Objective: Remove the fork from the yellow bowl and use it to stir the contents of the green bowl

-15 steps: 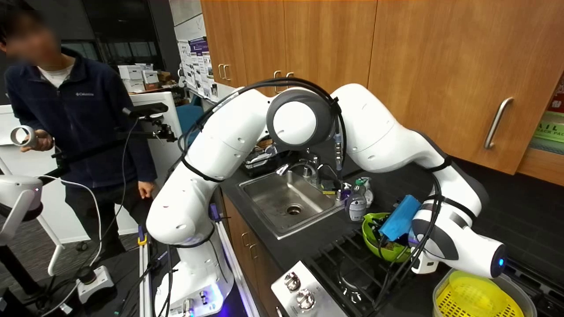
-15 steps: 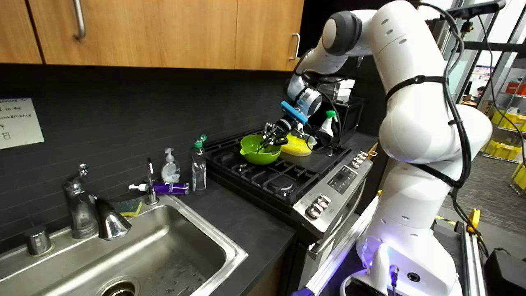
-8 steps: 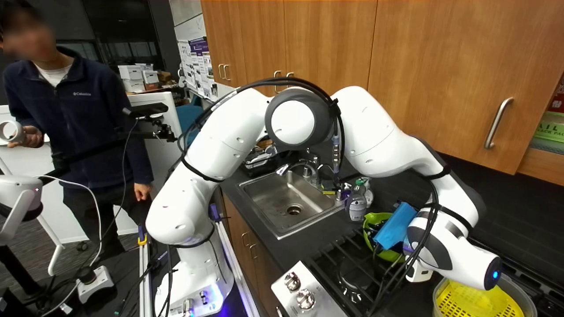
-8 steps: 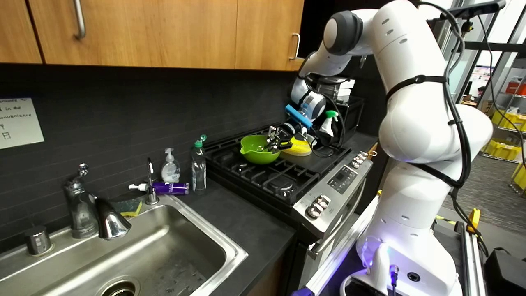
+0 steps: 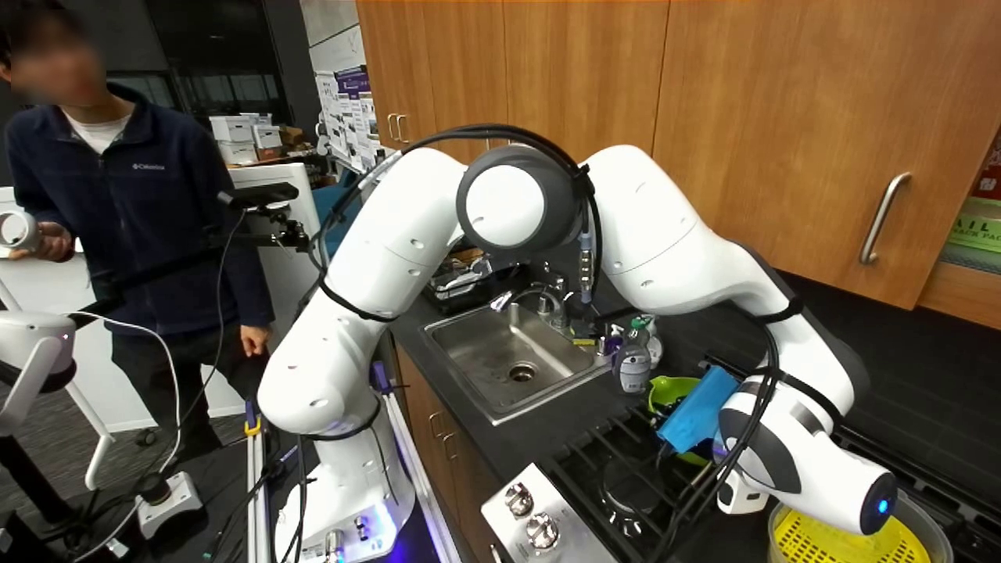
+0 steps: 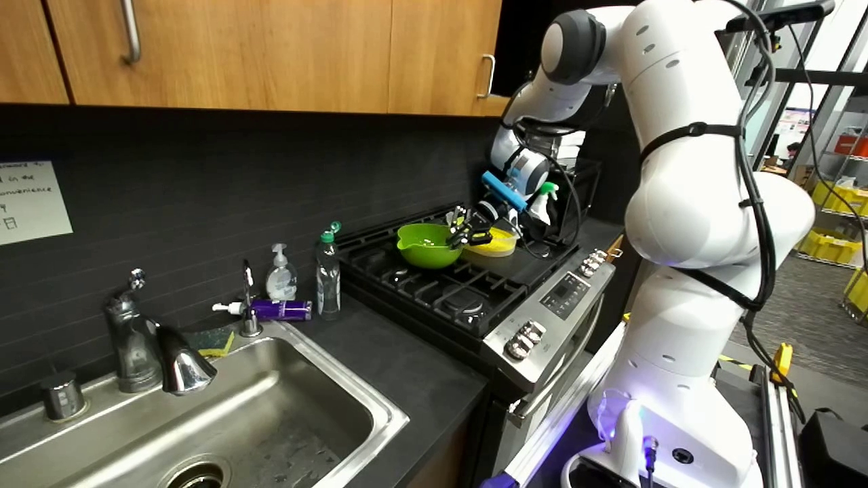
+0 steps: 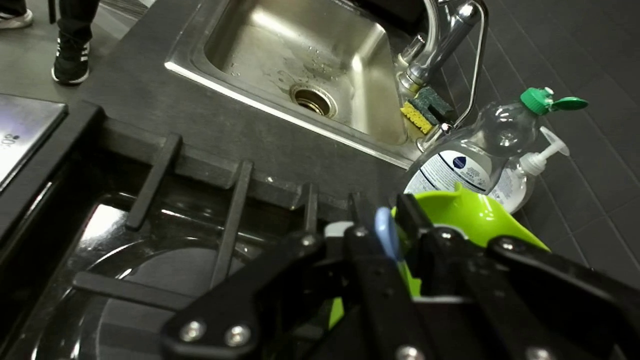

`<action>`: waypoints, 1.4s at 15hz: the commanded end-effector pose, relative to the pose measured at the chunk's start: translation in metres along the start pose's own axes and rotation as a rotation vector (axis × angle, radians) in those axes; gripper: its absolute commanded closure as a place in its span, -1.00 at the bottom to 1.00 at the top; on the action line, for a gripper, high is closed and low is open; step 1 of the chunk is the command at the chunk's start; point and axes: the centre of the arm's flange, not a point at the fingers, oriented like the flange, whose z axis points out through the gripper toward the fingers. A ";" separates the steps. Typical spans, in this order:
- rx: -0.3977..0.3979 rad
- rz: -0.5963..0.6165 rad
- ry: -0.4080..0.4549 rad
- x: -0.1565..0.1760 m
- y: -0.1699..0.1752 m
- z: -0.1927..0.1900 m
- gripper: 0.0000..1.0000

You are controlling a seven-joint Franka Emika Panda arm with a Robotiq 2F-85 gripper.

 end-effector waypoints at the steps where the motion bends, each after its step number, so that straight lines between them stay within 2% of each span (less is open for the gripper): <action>1: 0.018 -0.007 0.020 -0.021 0.002 -0.005 0.90; 6: -0.007 -0.020 0.025 -0.023 -0.012 -0.008 0.90; 12: -0.087 -0.038 0.050 -0.028 -0.042 -0.006 0.90; 13: -0.104 -0.031 0.048 -0.029 -0.047 -0.005 0.09; 14: -0.122 -0.033 0.054 -0.029 -0.050 -0.004 0.05; 15: -0.139 -0.036 0.065 -0.030 -0.053 -0.003 0.81; 16: -0.150 -0.039 0.068 -0.030 -0.055 -0.003 0.80; 19: -0.177 -0.043 0.076 -0.030 -0.058 -0.004 1.00; 21: -0.185 -0.044 0.078 -0.030 -0.059 -0.005 1.00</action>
